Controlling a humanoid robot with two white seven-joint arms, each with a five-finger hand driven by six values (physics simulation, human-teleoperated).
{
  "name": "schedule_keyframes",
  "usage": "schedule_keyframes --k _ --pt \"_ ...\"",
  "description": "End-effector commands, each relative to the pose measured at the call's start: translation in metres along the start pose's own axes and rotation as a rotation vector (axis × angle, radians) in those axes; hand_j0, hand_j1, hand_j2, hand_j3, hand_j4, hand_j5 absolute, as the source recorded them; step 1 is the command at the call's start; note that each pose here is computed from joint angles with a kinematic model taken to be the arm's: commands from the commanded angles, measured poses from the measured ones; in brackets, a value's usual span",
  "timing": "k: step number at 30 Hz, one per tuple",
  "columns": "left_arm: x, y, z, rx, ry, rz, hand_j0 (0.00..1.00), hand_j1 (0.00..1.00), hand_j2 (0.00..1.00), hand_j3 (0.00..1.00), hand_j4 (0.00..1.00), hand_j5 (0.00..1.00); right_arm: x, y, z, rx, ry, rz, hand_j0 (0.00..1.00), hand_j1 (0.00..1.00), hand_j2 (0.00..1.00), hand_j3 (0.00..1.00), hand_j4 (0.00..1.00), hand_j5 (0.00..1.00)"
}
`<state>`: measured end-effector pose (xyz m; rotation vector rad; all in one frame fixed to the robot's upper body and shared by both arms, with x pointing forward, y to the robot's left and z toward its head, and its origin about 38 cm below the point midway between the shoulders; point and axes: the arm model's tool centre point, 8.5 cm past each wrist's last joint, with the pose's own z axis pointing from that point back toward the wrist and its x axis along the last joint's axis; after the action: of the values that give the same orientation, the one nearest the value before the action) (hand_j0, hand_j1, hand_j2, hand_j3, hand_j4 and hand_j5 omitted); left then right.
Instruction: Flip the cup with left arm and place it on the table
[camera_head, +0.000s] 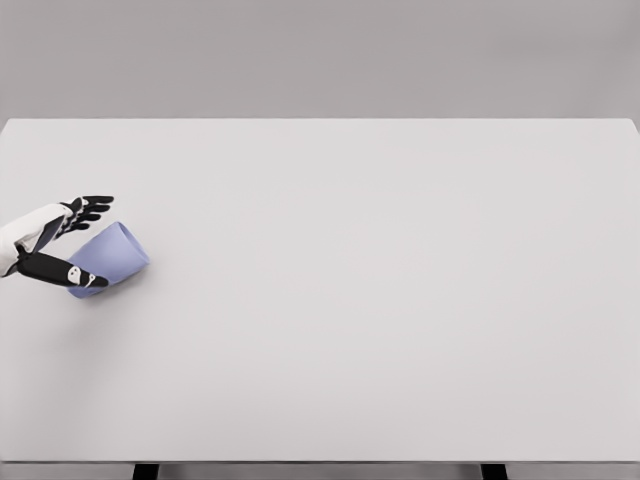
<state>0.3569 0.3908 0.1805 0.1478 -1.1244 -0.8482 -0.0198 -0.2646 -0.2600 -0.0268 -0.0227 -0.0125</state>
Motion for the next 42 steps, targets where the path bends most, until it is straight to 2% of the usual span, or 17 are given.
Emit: schedule_keyframes --k 1,7,16,27,29,36,38,42 --pt "-0.001 0.0 -0.001 0.014 0.01 0.005 1.0 1.0 1.0 1.0 1.0 1.0 0.0 0.0 0.0 0.0 0.0 0.0 1.0 1.0 1.0 1.0 1.0 1.0" --pt "-0.002 -0.005 -0.005 0.021 0.011 0.006 1.0 1.0 1.0 1.0 1.0 1.0 0.001 0.0 0.0 0.0 -0.002 0.0 1.0 1.0 1.0 1.0 1.0 1.0" --pt "-0.007 -0.009 -0.009 0.052 0.06 -0.004 1.0 1.0 1.0 1.0 1.0 1.0 0.0 0.0 0.0 0.0 0.0 0.0 1.0 1.0 1.0 1.0 1.0 1.0" --pt "-0.003 -0.018 -0.019 0.025 0.077 -0.031 1.0 1.0 1.0 1.0 1.0 1.0 0.0 0.0 0.0 0.0 0.0 0.0 1.0 1.0 1.0 1.0 1.0 1.0" --pt "-0.003 -0.019 -0.022 0.02 0.104 -0.033 1.0 1.0 1.0 1.0 1.0 1.0 0.0 0.0 0.0 0.0 0.0 0.0 1.0 1.0 1.0 1.0 1.0 1.0" --pt "0.004 -0.024 -0.029 0.01 0.097 -0.044 1.0 1.0 1.0 1.0 1.0 1.0 0.0 0.0 0.0 0.0 0.0 0.0 1.0 1.0 1.0 1.0 1.0 1.0" --pt "0.001 -0.024 -0.029 0.009 0.13 -0.044 1.0 1.0 1.0 1.0 1.0 1.0 0.0 0.0 0.0 0.0 0.0 0.0 1.0 1.0 1.0 1.0 1.0 1.0" --pt "0.0 -0.024 -0.029 0.008 0.136 -0.044 1.0 1.0 1.0 1.0 1.0 1.0 0.001 0.0 0.0 0.0 -0.002 0.0 1.0 1.0 1.0 1.0 1.0 1.0"
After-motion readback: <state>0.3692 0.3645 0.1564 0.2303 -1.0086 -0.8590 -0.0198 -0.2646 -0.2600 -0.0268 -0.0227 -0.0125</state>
